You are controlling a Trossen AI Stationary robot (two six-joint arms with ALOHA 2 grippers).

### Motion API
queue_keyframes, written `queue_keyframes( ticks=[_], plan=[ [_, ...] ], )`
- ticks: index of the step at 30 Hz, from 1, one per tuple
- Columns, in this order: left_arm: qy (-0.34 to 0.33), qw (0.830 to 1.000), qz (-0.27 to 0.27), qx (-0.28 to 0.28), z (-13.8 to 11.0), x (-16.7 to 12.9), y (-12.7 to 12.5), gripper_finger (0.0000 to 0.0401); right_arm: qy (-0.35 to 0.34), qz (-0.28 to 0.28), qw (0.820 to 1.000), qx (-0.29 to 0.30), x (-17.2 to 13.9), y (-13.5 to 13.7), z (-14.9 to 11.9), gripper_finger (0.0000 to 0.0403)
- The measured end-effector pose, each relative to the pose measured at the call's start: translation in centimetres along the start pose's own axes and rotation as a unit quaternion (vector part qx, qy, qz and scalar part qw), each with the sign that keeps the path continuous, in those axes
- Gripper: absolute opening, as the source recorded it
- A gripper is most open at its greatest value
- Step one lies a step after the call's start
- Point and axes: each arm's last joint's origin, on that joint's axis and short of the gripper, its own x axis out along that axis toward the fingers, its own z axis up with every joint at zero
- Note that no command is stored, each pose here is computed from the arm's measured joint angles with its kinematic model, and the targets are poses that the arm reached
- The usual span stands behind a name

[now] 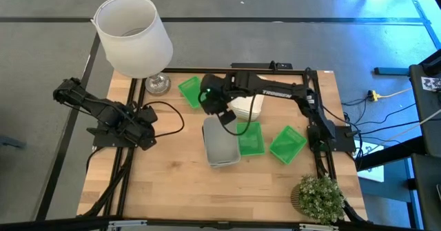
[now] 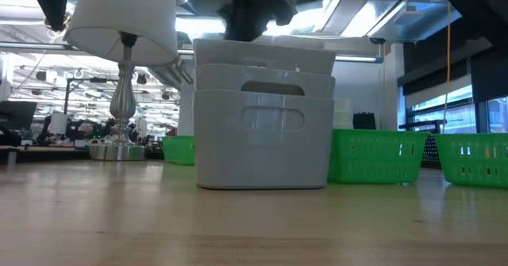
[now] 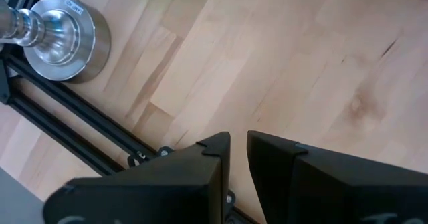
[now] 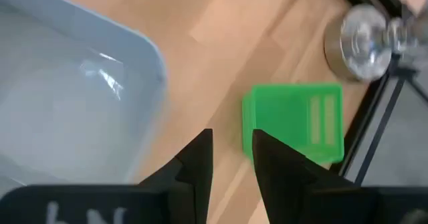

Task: Stack baskets by color
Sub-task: Stack the bottom gray bin on top of the top gray bin

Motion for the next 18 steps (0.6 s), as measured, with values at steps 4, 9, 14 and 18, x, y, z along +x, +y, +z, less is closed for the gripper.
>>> queue_keyframes(
  ticks=[4,9,14,18],
  plan=[
    [-0.004,1.0,0.003,0.0,0.0,0.0,0.0,0.0043,0.005,0.018,1.0,0.016,0.0,-0.4,-0.8,0.0106],
    [-0.004,1.0,0.003,0.001,0.0,0.0,0.0,0.0043,-0.015,0.066,0.998,0.017,0.0,0.1,-0.8,0.0106],
    [-0.004,1.0,0.003,0.001,0.0,0.0,0.0,0.0043,0.005,0.086,0.996,0.019,1.9,0.3,-1.0,0.0106],
    [-0.004,1.0,0.003,0.001,0.0,0.0,0.0,0.0043,-0.008,0.109,0.994,0.015,2.3,0.8,-0.7,0.0106]
  ],
)
